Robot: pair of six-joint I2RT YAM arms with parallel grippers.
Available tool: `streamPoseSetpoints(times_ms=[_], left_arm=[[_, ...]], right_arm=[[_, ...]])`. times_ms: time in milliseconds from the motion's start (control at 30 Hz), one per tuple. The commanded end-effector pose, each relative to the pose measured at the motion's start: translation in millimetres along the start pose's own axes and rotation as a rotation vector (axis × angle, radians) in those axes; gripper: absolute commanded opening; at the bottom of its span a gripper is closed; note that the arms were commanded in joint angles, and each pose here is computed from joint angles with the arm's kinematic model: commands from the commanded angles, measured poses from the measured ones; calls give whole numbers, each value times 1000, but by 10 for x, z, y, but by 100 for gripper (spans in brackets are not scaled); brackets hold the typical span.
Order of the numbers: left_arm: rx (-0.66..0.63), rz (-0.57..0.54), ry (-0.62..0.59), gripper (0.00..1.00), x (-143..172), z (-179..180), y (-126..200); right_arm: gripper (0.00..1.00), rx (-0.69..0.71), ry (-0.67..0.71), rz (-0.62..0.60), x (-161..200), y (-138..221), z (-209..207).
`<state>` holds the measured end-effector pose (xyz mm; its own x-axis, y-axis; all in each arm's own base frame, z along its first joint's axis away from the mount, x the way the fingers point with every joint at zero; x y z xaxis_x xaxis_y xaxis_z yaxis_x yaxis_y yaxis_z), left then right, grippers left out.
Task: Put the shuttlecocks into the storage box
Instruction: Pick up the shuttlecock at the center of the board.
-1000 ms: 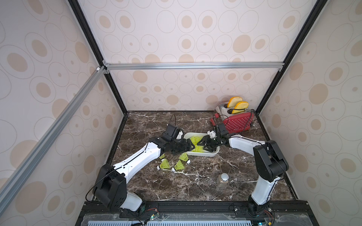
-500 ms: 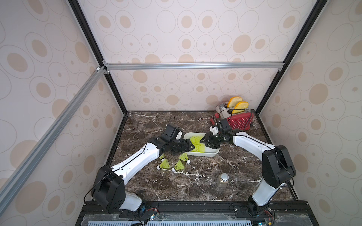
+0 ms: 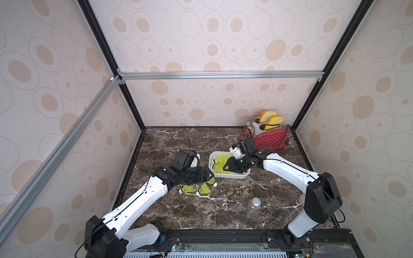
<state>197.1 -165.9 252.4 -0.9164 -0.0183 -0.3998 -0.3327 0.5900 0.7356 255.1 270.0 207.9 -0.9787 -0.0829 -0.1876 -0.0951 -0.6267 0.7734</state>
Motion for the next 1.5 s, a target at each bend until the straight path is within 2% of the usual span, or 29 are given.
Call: streamPoseSetpoints(times_ms=[0,200,300,500,800,1067,1200,1367,1467], left_arm=[[-67,51,-12,84,233,124,136],[-106,79,-16,84,567,280,368],[-110,86,-3,84,711,349,435],[-113,94,18,84,896,443,502],[-129,108,23,84,1065,549,539],[-133,108,24,84,1063,553,536],[-133,103,24,84,1053,552,528],[-133,100,26,84,1036,546,519],[-129,96,26,84,1021,537,512]], right_arm=[[43,-5,90,65,247,-119,144],[45,-43,119,136,509,-496,318],[46,-52,83,144,514,-652,268],[47,-44,130,181,456,-851,322],[43,-31,124,213,465,-1091,309],[37,-50,145,252,496,-1233,420],[29,-53,140,263,518,-1275,428],[7,-56,151,266,515,-1224,472],[0,-65,152,268,524,-1154,507]])
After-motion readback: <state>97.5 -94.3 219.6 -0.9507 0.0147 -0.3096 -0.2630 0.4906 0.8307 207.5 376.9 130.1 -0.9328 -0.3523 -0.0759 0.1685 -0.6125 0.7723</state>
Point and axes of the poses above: each gripper's point midway between its finger pads, its own y axis back along the fingers, its own z axis along the line the jaws close on, x = y × z, the point moved 8 cm from there along y, back along the fingers, and after that the axes turned 7 degrees about -y, right-handed, at the moved point
